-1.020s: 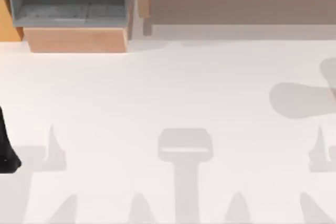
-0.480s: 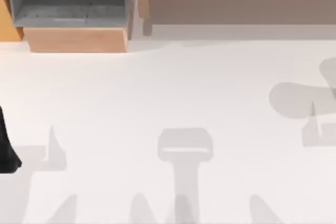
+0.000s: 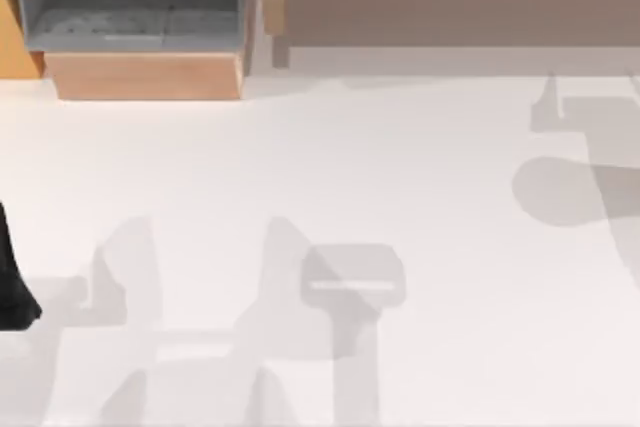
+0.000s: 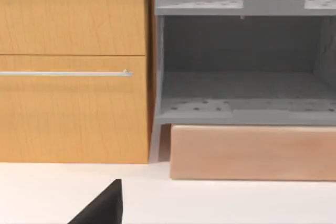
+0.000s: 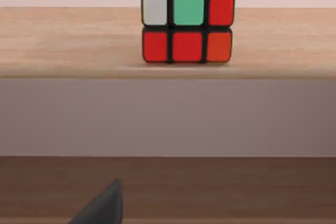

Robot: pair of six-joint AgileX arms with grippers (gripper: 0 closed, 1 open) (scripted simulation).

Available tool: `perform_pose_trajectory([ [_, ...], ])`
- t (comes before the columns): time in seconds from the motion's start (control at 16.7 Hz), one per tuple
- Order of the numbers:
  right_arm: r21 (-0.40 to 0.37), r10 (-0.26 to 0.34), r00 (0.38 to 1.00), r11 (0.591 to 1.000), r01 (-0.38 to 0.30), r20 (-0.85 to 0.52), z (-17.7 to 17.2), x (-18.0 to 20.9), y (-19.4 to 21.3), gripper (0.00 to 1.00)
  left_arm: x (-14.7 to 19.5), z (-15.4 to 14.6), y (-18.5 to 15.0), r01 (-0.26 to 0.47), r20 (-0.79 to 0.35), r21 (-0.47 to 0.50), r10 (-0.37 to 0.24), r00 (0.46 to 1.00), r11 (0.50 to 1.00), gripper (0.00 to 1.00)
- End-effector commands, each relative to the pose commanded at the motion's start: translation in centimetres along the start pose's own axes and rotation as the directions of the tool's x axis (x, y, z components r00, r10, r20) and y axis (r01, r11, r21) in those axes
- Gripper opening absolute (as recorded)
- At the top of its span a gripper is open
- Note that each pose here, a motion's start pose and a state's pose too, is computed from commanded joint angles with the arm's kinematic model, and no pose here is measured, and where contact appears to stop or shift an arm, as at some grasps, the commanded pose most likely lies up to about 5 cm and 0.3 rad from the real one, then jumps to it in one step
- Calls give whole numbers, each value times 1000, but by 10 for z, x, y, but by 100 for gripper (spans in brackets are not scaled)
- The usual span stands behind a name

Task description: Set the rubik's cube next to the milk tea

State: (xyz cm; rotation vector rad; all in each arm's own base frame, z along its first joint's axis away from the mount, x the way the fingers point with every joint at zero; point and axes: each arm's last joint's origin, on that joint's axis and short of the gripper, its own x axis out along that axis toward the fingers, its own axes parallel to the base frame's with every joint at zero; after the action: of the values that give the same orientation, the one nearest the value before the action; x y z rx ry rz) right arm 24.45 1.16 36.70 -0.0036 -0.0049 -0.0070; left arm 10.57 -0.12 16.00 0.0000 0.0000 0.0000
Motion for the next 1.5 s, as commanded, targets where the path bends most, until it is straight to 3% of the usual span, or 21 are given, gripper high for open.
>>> perform_pose_trajectory([
  [0.24,1,-2,1000,1000,2,-14,17,80,9,100,0,0,0,0,0,0,0,1000,1000,100],
  [0.48,3,-3,1000,1000,3,-9,19,127,16,100,0,0,0,0,0,0,0,1000,1000,100],
  [0.96,3,-3,1000,1000,3,-6,20,138,16,100,0,0,0,0,0,0,0,1000,1000,100],
  [1.5,3,-3,1000,1000,3,-5,19,195,17,100,0,0,0,0,0,0,0,1000,1000,100],
])
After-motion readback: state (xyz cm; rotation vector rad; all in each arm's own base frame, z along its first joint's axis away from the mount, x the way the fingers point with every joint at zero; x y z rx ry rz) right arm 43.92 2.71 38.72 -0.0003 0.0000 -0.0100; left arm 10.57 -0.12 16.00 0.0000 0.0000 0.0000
